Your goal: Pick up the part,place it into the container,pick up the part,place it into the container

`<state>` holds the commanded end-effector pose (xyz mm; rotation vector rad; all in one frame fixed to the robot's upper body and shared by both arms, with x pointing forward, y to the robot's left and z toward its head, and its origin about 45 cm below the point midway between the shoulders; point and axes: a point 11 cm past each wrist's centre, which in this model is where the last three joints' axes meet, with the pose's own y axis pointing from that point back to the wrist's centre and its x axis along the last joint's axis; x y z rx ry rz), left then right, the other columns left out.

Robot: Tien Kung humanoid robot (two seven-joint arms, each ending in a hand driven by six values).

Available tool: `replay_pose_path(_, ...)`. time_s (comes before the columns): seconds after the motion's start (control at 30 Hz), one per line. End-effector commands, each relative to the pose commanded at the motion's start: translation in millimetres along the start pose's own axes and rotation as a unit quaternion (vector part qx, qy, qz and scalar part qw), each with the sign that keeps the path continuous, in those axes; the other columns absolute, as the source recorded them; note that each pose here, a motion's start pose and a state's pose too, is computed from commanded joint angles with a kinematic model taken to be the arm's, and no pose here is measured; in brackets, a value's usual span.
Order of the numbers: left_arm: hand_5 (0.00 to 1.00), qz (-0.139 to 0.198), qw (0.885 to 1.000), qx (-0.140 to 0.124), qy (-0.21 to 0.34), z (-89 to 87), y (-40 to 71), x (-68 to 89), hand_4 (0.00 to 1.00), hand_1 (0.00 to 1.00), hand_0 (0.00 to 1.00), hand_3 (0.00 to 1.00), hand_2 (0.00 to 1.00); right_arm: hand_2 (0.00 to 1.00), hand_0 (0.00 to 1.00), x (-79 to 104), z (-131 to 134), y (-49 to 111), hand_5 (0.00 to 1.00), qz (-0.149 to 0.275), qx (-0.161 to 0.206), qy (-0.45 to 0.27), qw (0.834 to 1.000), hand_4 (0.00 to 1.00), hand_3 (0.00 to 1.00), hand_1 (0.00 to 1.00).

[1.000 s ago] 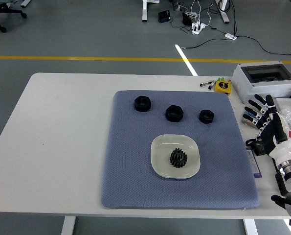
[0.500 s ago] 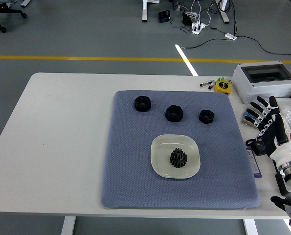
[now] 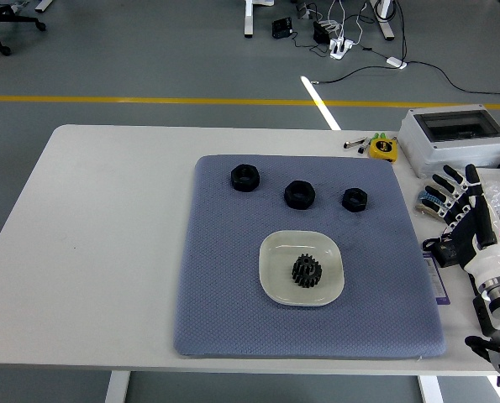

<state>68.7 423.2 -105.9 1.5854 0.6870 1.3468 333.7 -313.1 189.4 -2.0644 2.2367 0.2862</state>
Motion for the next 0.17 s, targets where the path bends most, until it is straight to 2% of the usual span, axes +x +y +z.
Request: replay_pose_path(0.17, 0.635, 0.0, 1.0, -0.001, 0.003, 0.8, 0.0, -0.1, 0.678, 0.637, 0.707, 0.581, 0.673, 0.822, 0.765, 0.0, -0.5, -0.4, 0.947, 0.001, 0.002, -0.002, 1.0, 0.998, 0.849, 0.779)
